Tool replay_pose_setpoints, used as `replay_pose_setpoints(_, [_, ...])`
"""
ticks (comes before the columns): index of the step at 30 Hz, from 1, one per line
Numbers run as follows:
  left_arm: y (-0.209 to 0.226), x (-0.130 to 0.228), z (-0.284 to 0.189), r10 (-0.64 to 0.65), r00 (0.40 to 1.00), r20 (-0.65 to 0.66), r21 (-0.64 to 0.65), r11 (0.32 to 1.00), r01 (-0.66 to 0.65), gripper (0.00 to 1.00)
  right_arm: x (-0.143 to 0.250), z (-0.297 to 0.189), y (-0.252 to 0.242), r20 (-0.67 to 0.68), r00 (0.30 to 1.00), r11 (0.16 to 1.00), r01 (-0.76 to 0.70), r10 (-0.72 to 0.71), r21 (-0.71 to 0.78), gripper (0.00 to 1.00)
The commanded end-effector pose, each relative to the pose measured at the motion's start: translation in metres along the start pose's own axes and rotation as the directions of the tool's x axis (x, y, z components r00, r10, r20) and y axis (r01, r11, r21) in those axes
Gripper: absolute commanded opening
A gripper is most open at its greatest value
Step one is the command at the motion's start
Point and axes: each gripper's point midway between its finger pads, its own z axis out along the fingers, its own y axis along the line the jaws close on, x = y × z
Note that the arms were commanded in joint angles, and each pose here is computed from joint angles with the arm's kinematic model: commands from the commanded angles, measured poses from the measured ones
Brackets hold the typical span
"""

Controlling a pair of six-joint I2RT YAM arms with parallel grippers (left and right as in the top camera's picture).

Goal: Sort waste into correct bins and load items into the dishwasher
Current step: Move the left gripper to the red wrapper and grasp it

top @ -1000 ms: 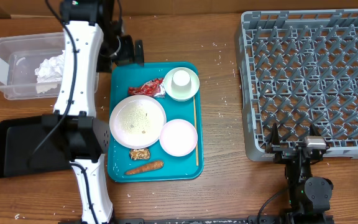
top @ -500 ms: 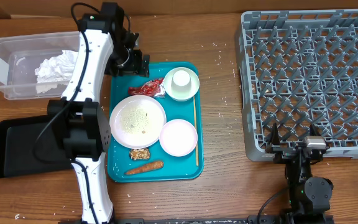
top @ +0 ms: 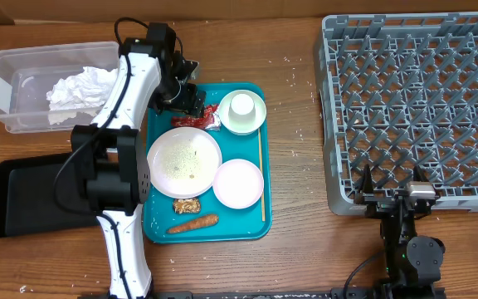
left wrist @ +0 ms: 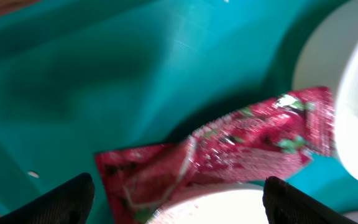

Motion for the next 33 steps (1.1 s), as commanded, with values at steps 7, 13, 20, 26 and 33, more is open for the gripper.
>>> replay_pose_setpoints(7, [0.001,0.01,0.024,0.041,0.999,-0.034,-0.023,0.999,-0.042,0.81,0.001,0.0,-0.001,0.008,1.0,1.0,-0.004,0.004,0.004,1.0])
replay_pose_setpoints(13, [0.003,0.018,0.033,0.07,0.996,-0.057,-0.028,0.997,-0.072,0.77,0.001,0.0,-0.001,0.008,1.0,1.0,-0.004,0.004,0.004,1.0])
replay_pose_setpoints(20, [0.005,0.008,0.033,0.074,0.997,-0.015,-0.039,0.996,-0.075,0.7,0.001,0.0,-0.001,0.008,1.0,1.0,-0.004,0.004,0.004,1.0])
replay_pose_setpoints(26, [0.005,0.006,0.032,0.056,0.998,-0.009,-0.043,0.997,-0.057,0.36,0.001,0.0,-0.001,0.008,1.0,1.0,-0.004,0.004,0.004,1.0])
replay_pose_setpoints(33, [0.024,-0.014,0.002,-0.035,0.998,0.052,-0.171,0.984,0.044,0.07,0.001,0.0,-0.001,0.008,1.0,1.0,-0.004,0.004,0.004,1.0])
